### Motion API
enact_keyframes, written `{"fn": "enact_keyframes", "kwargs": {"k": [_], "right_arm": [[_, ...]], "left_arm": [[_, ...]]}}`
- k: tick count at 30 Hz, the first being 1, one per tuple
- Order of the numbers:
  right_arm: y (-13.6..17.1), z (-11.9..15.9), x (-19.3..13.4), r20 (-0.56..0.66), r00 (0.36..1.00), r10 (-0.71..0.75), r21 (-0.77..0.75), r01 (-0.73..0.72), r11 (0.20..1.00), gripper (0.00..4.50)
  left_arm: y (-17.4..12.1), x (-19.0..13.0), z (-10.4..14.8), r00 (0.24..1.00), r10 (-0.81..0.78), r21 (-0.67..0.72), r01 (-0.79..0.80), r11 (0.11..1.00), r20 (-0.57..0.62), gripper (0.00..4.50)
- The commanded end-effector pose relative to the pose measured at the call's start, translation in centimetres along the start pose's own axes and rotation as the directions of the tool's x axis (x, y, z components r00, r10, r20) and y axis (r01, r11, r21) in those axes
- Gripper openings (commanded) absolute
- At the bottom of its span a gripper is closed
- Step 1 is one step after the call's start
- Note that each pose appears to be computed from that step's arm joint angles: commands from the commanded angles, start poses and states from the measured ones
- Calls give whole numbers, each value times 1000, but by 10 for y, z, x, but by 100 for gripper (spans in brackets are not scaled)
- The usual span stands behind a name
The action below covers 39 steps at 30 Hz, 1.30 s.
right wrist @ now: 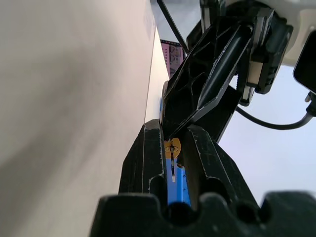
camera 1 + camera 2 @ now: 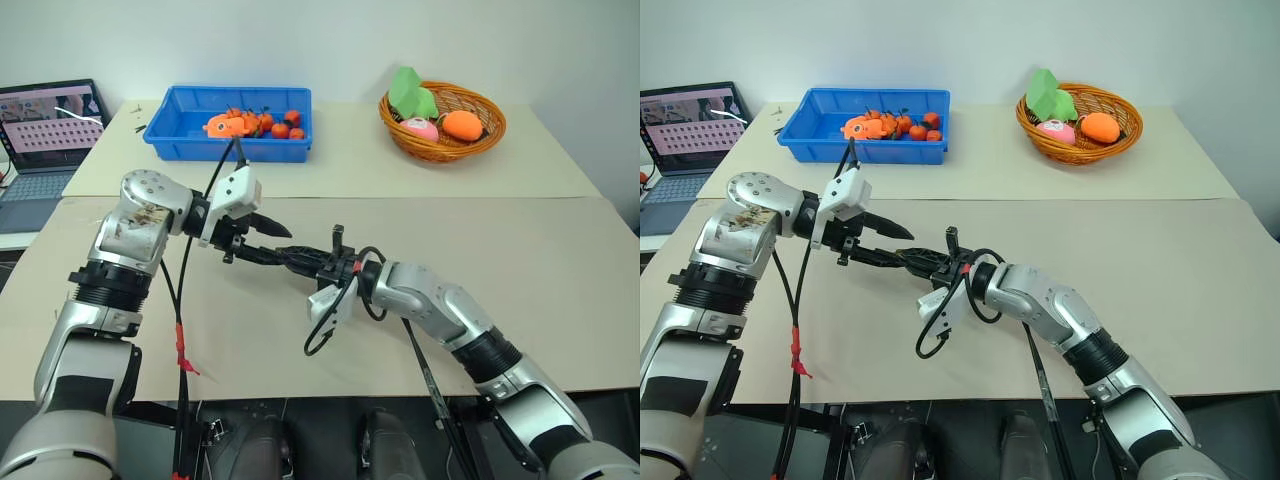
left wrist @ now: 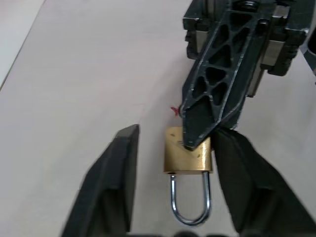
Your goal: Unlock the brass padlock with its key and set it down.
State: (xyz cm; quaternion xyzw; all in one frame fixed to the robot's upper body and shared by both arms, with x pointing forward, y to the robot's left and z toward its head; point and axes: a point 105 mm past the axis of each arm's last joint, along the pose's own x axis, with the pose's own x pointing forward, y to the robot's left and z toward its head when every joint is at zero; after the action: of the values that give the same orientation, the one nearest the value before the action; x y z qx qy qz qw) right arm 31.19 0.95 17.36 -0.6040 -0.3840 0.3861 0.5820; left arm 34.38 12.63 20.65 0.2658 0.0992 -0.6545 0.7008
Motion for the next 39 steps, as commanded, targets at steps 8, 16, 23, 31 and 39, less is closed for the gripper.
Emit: {"fn": "enact_keyframes", "kwargs": {"k": [8, 16, 23, 31, 39], "right_arm": [[-16, -4, 1, -12, 998, -54, -12, 54, 998, 23], [-32, -4, -7, -24, 993, -115, -114, 111, 987, 23], [-59, 0, -19, -36, 975, -219, -185, 209, 960, 23], [-57, 13, -22, -4, 970, -242, -223, 235, 946, 23], [-48, 10, -21, -17, 975, -222, -207, 214, 955, 23]], "left_arm": [[9, -37, 7, 993, 110, -48, -108, 993, 40, 433], [31, -71, -22, 952, 299, -323, -262, 910, 69, 433], [18, -56, -43, 927, 332, -561, -184, 807, 175, 282], [9, -23, -13, 807, 382, -776, 143, 614, 451, 6], [-17, -10, -4, 799, 327, -791, 277, 545, 505, 6]]}}
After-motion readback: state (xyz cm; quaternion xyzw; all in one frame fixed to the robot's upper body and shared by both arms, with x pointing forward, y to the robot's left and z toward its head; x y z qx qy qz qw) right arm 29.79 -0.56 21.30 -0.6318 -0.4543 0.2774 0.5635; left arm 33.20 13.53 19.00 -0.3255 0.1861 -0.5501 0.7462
